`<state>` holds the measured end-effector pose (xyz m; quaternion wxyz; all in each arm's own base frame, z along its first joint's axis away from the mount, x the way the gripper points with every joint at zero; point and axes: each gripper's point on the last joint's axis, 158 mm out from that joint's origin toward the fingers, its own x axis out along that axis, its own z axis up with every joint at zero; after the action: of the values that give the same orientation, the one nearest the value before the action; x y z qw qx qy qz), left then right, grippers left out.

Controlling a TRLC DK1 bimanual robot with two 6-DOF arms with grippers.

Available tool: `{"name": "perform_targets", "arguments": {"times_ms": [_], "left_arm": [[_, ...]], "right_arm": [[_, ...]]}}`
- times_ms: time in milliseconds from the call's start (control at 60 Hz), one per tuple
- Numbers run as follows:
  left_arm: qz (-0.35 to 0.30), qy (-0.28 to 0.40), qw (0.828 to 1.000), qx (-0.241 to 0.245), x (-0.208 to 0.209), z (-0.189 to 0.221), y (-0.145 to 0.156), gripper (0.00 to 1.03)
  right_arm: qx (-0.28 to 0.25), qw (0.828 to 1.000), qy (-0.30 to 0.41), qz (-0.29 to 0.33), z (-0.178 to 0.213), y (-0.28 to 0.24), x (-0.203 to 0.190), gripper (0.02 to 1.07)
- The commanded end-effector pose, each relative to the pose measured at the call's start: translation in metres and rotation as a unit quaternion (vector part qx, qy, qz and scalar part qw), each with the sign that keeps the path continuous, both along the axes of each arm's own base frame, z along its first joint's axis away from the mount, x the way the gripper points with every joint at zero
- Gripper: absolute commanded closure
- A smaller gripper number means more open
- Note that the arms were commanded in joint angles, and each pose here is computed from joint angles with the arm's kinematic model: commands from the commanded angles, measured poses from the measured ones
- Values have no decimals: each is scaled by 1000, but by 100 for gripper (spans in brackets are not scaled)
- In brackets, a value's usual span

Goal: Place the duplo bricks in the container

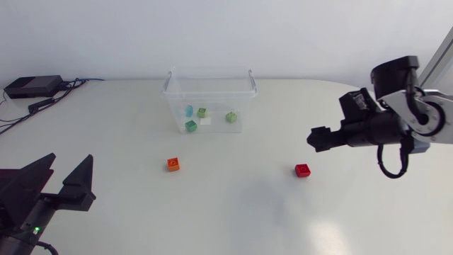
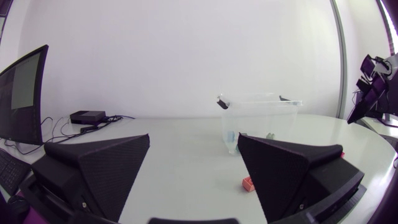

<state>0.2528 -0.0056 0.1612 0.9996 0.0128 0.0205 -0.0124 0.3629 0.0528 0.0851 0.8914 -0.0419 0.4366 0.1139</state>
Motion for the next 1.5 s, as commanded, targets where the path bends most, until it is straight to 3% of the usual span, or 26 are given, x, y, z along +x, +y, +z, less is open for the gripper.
{"name": "perform_targets", "arguments": {"times_ms": [0,250,317,483,600,700,850,967,1150,1317,1483], "left_arm": [[0,7,1000,-12,0,-9,0,4],[-4,-5,1000,-13,-2,8,-2,9],[-4,-6,1000,-14,-3,17,-3,12],[-16,18,999,-33,-2,45,-9,12],[-14,61,997,-43,8,61,-10,12],[-4,138,989,-45,23,56,-8,12],[-7,245,969,-44,44,40,-15,12],[-6,328,944,-25,59,21,-22,12],[-57,441,893,67,74,-15,-42,11],[-119,453,872,138,87,-43,-69,11],[-202,460,834,229,106,-91,-85,12]], "right_arm": [[-11,998,56,-1,-30,-1,2,7],[-28,992,122,-22,-77,-6,-1,9],[-29,991,129,-20,-85,-4,-1,13],[-38,989,140,-17,-99,5,-2,13],[-40,988,149,-15,-107,12,-5,14],[-49,986,157,-20,-115,12,-6,28],[-48,988,148,-21,-120,12,-2,62],[-49,988,144,-23,-116,10,-1,77],[-54,991,119,-14,-79,5,1,81],[-48,995,87,11,-30,15,2,81],[-32,997,49,48,18,40,3,81]]}}
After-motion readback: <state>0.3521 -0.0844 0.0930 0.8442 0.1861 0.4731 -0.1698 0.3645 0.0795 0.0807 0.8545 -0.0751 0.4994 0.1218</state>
